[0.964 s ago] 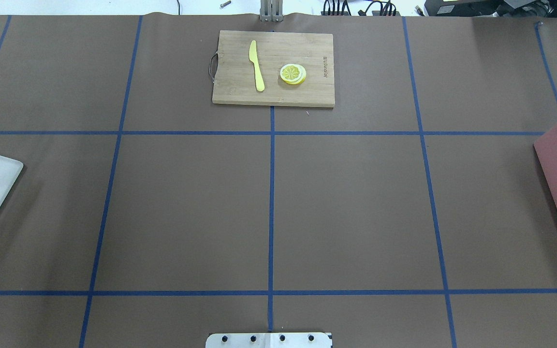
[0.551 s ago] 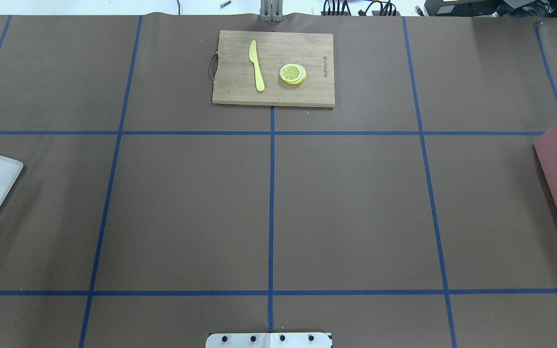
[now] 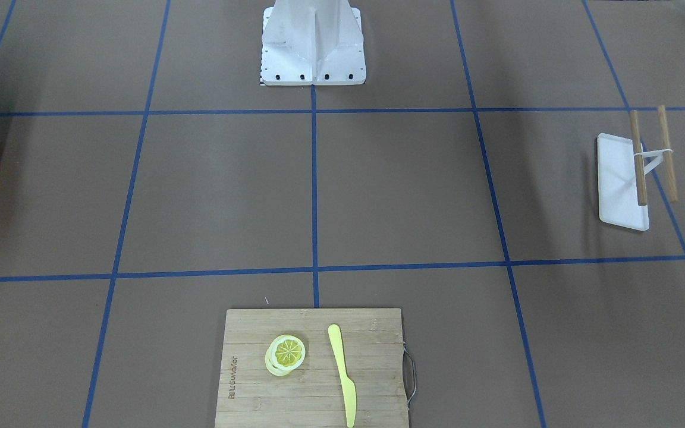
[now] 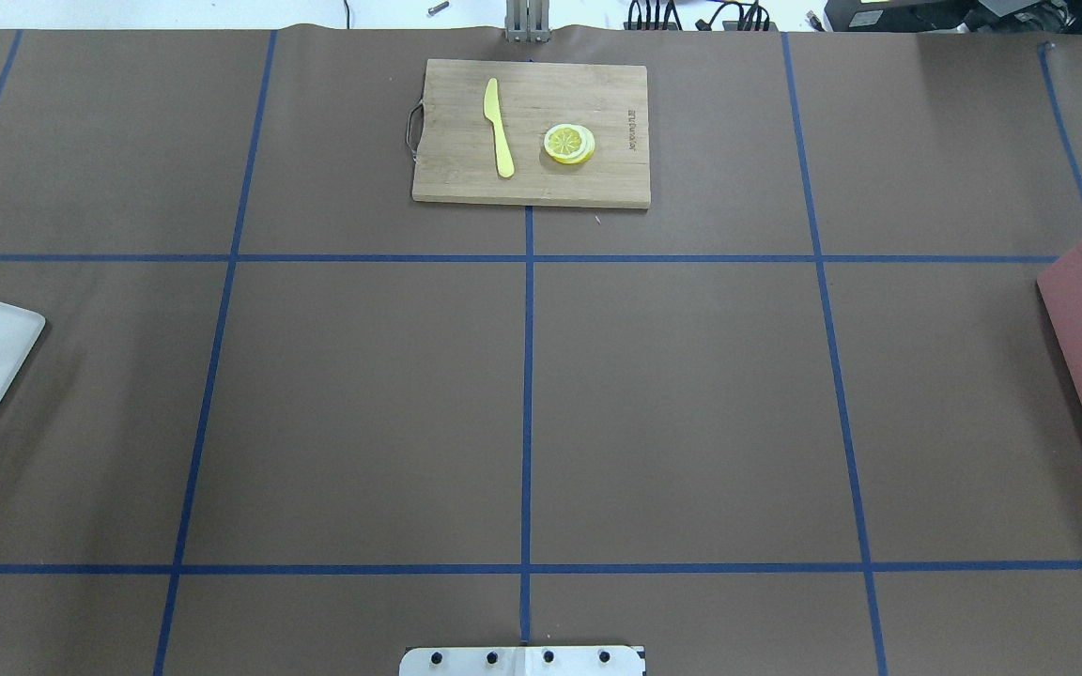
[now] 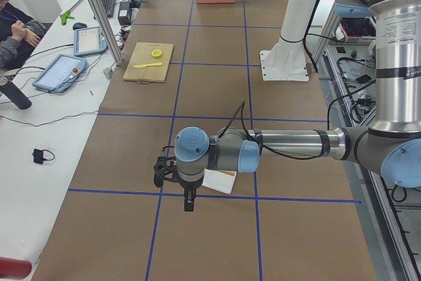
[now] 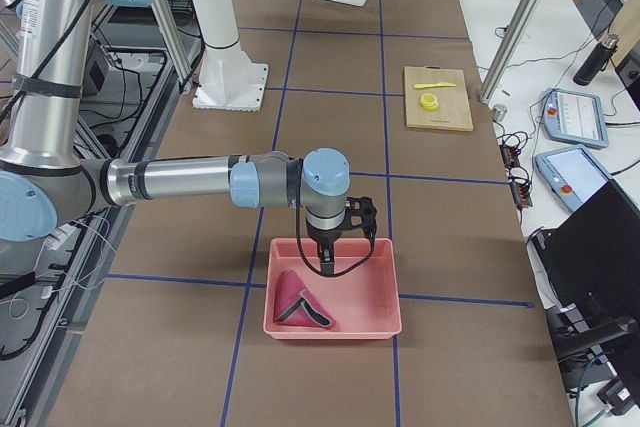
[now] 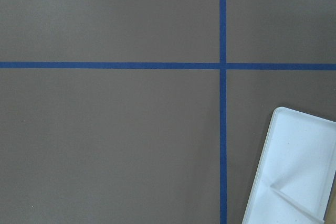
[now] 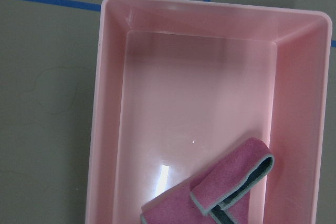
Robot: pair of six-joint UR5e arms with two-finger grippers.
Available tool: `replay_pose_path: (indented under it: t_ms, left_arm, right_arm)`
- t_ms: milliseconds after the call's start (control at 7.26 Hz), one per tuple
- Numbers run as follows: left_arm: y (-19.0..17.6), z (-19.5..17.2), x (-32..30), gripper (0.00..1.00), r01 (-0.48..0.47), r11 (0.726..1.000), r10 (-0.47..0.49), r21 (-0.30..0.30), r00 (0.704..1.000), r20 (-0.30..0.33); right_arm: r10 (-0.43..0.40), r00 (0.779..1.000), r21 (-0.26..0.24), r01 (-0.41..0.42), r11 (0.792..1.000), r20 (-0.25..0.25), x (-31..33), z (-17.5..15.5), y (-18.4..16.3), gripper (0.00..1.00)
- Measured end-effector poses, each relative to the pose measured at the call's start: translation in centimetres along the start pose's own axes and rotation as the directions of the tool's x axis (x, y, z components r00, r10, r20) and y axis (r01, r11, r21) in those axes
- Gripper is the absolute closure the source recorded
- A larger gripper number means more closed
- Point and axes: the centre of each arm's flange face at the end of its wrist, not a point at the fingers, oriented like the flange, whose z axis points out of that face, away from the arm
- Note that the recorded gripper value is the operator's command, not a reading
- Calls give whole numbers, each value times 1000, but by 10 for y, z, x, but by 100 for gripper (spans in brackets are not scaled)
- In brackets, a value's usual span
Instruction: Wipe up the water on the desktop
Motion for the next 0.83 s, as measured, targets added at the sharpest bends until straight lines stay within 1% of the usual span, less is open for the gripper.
replay_pose_path:
  t_ms: [826]
  left_arm:
    - [2, 1, -1, 1, 2, 1000, -2, -2, 1000, 0]
  right_arm:
    - [-1, 1000, 1, 1, 1000, 1, -1, 0, 0, 0]
